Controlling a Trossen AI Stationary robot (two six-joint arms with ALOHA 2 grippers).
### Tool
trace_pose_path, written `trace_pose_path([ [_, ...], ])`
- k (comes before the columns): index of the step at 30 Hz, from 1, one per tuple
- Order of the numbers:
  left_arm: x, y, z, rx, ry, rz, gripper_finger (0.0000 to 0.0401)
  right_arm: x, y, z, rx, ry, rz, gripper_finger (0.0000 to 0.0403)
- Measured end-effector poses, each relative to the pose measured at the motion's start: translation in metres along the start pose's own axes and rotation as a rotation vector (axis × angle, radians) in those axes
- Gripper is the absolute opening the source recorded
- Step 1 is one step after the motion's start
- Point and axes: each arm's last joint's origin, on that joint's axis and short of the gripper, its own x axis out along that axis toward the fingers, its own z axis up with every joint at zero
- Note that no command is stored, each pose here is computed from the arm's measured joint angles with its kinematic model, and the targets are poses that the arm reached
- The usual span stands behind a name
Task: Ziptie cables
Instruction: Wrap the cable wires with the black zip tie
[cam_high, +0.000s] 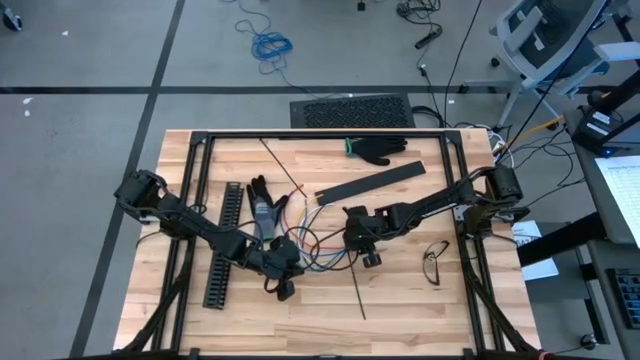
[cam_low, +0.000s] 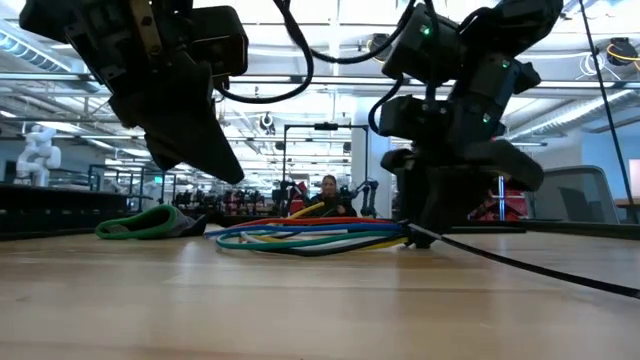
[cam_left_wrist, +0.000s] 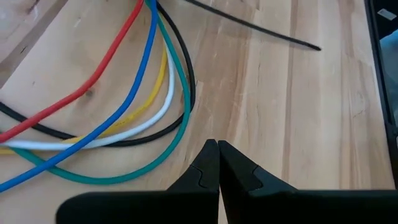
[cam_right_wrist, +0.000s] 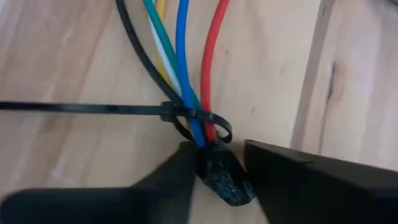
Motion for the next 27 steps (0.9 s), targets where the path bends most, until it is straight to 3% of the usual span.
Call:
trace_pose_path([
  [3, 0.000, 0.000, -0.001, 0.003, 0.004, 0.001, 0.0005, -0.005, 0.001, -0.004, 0.048, 0.044, 0.008, 0.0046],
  [10, 0.000, 0.000, -0.001, 0.004, 0.006, 0.003, 0.0005, -0.028, 0.003, -0.003, 0.152, 0.053, 0.020, 0.0044],
  [13, 0.000, 0.000, -0.001, 0.005, 0.006, 0.002, 0.0005, -0.046, 0.001, 0.008, 0.171, 0.044, 0.032, 0.0005],
  [18, 0.000, 0.000, 0.001, 0.025, -0.016, 0.010, 0.0005, -0.083, 0.004, 0.043, 0.055, 0.078, 0.066, 0.0005],
  [22, 0.000, 0.001, 0.010, 0.053, -0.056, 0.003, 0.0005, -0.118, 0.005, 0.075, 0.023, -0.008, 0.048, 0.0004],
  [24, 0.000, 0.000, 0.018, 0.073, -0.084, -0.001, 0.0005, -0.133, 0.006, 0.081, -0.019, 0.010, 0.021, 0.0004],
  [27, -0.001, -0.001, 0.028, 0.112, -0.113, 0.000, 0.0005, -0.141, 0.002, 0.081, 0.039, 0.038, -0.024, 0.0003],
])
